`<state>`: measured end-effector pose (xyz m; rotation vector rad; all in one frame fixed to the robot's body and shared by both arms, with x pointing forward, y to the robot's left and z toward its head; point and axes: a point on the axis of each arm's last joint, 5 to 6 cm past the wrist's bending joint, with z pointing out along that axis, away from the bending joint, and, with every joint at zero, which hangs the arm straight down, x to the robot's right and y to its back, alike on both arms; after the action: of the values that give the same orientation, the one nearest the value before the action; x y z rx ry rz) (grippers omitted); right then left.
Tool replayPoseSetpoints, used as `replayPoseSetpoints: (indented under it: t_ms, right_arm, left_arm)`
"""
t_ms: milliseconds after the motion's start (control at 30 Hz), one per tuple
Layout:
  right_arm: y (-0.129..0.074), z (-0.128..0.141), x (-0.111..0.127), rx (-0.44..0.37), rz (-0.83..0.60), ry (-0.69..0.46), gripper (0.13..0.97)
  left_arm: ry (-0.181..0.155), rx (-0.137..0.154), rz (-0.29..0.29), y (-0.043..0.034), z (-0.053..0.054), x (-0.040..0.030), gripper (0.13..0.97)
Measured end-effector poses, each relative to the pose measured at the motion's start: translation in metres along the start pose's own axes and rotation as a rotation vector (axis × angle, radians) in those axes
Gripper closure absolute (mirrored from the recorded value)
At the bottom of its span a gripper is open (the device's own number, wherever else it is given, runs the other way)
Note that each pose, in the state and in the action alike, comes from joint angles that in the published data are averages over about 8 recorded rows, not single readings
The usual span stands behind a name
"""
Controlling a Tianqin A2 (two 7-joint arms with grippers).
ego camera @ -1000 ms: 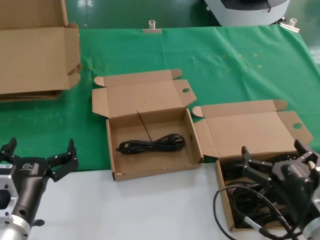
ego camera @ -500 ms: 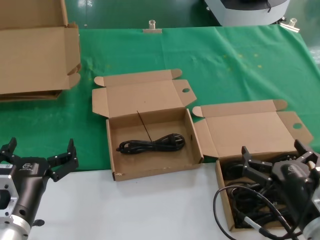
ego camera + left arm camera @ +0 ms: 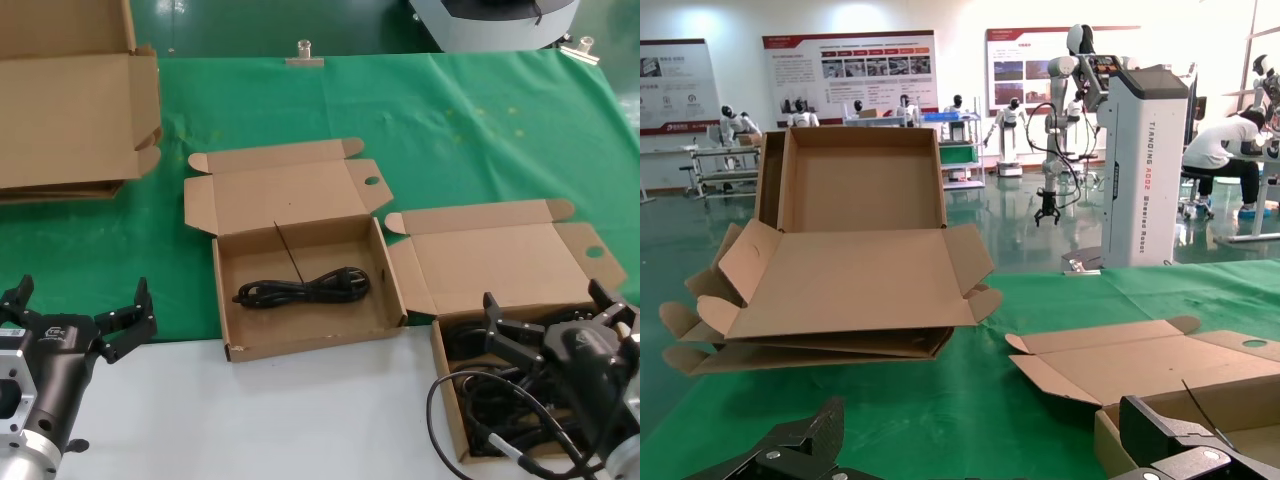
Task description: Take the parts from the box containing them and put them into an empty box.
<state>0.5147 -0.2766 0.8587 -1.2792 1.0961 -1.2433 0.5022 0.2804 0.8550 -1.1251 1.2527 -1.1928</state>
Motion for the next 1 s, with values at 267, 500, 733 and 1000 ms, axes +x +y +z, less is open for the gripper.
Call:
replayPoseSetpoints:
  t_ms: [267,500,733,1000]
  right_arm:
    - [0.0000,0.0000,0.0000,0.000,0.000,0.000,0.130]
    - [0.0000,0.0000,0.0000,0.000,0.000,0.000,0.130]
    - [0.0000,0.0000,0.0000,0.000,0.000,0.000,0.130]
    - [0.0000,0.0000,0.0000,0.000,0.000,0.000,0.130]
  left_arm:
    - [0.000,0.000,0.000,0.0000,0.0000,0.0000,0.132]
    - [0.000,0.000,0.000,0.0000,0.0000,0.0000,0.132]
    - [0.000,0.000,0.000,0.0000,0.0000,0.0000,0.132]
    - [0.000,0.000,0.000,0.0000,0.0000,0.0000,0.132]
